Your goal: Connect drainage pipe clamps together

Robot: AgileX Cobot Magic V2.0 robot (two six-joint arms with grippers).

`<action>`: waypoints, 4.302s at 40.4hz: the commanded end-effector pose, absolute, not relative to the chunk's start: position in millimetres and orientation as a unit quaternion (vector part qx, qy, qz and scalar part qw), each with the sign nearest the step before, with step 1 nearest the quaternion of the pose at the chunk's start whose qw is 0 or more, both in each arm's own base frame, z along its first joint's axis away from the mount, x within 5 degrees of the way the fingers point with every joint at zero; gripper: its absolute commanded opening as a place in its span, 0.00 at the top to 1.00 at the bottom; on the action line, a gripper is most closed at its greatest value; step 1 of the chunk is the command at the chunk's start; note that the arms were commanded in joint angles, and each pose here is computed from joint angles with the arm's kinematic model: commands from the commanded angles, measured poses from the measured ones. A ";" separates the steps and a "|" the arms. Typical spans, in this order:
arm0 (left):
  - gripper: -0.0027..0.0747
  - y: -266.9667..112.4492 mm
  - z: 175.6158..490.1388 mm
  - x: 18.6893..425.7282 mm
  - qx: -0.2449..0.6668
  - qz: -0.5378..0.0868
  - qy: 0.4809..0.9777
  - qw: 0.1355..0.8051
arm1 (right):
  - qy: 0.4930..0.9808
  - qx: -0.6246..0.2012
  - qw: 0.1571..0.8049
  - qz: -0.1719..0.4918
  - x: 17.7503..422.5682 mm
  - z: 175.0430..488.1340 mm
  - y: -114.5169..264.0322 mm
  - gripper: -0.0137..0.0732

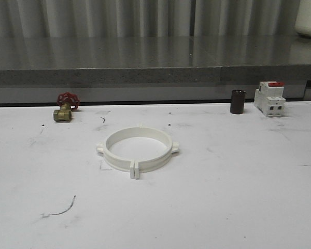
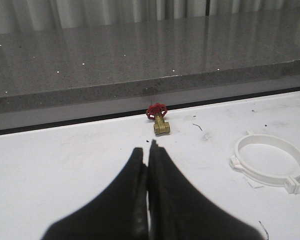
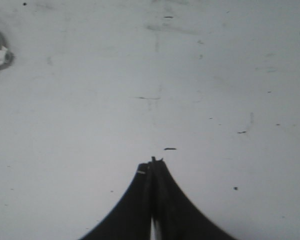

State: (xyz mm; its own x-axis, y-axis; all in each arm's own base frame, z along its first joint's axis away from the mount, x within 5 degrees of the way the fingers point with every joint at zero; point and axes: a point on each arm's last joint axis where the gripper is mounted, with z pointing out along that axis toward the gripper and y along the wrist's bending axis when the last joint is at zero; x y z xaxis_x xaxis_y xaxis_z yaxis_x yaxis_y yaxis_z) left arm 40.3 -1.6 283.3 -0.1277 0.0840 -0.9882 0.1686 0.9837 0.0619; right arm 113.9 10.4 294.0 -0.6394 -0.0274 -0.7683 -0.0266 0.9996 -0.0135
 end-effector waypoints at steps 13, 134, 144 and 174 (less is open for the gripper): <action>0.99 -2.8 297.7 39.8 0.090 -0.039 0.720 0.687 | 0.776 -0.030 0.629 0.010 53.7 296.8 -2.4 0.91; 0.99 -4.3 206.5 54.3 0.044 -0.010 0.690 0.723 | 0.767 -0.030 0.641 0.011 49.7 296.9 -3.1 0.91; 0.99 -4.3 206.5 54.3 0.044 -0.010 0.690 0.723 | 0.702 -0.049 0.711 -0.002 55.6 272.5 2.1 0.91; 0.99 -4.3 206.4 54.5 0.044 -0.010 0.690 0.722 | 0.726 0.014 0.688 -0.008 55.3 193.3 -1.6 0.91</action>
